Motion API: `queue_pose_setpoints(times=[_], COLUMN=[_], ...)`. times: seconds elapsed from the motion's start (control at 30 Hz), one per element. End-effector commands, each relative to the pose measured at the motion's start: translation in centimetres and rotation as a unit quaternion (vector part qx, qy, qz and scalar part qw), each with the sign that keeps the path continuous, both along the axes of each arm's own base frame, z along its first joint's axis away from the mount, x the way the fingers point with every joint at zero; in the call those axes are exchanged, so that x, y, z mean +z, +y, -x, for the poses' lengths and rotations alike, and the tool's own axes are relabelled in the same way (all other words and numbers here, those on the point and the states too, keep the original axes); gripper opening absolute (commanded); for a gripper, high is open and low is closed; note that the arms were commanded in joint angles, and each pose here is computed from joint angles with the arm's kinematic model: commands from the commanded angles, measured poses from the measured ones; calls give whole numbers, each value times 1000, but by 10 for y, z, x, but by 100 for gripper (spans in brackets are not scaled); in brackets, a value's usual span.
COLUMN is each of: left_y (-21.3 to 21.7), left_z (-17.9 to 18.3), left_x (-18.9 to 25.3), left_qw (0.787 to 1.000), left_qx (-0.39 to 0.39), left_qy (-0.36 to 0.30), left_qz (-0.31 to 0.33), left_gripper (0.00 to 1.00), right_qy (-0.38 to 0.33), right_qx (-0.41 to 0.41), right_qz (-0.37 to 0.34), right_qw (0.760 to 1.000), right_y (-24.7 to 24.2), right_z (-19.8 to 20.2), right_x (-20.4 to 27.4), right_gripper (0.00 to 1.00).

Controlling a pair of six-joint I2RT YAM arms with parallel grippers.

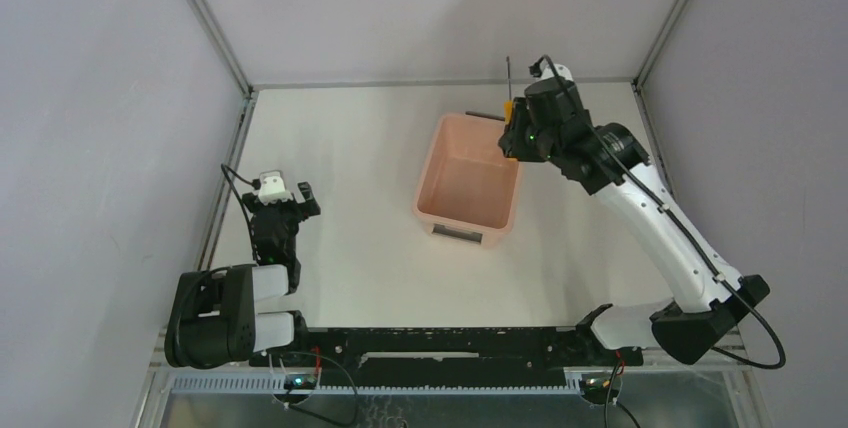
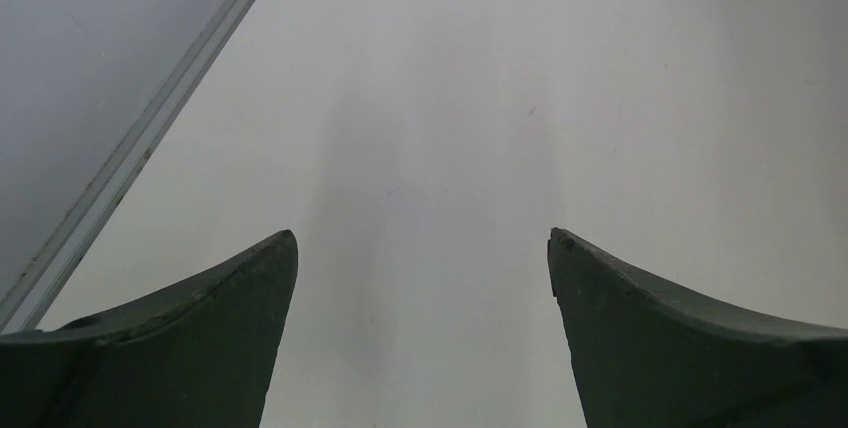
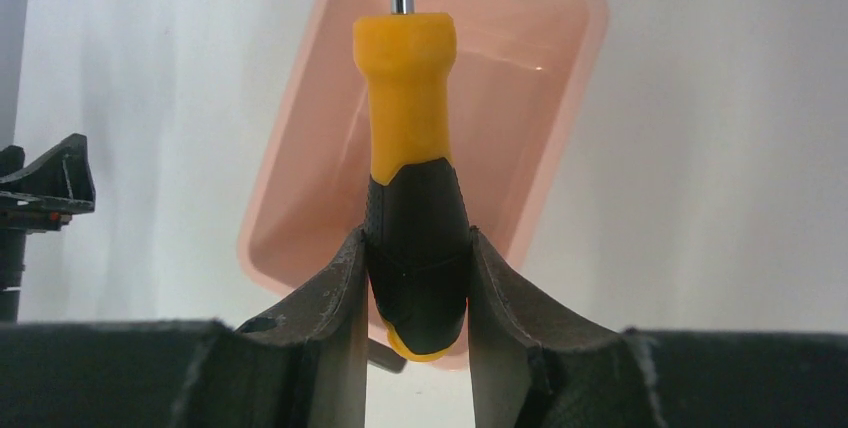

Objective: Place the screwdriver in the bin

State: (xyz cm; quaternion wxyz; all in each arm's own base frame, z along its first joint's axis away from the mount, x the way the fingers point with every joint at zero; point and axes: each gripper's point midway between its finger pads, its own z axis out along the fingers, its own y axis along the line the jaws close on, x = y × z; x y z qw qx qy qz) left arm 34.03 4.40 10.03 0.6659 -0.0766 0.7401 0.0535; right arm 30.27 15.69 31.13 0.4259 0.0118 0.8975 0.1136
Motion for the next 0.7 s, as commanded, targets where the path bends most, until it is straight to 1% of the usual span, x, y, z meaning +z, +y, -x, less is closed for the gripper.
queue_pose_setpoints(times=[0.0,0.07,0.17,0.37,0.47,0.6,0.67], left_y=[1,1,1,1,1,1,1], left_z=[-14,-14,-14,-14,-14,-14,-14], left_x=[37,36,36,35,36,36,36], left_qw=[999,999,999,999,999,999,999], left_qx=[1,1,0,0,0,0,0], left_qy=[-53,-52,-52,-51,-52,-52,-52], left_qz=[-13,-13,-13,-13,-13,-13,-13], left_gripper=[100,100,100,100,100,100,100], right_qy=[-9,5,39,107,140,174,190], right_qx=[-56,-46,-34,-32,-38,-41,-38], right_qz=[-21,-22,8,57,83,116,126], right_qw=[998,999,999,992,986,977,973], right_y=[18,35,53,77,81,82,84], right_z=[-9,-9,-6,-1,2,1,1], right_x=[-10,-31,-71,-151,-191,-238,-256], right_gripper=[0,0,0,0,0,5,11])
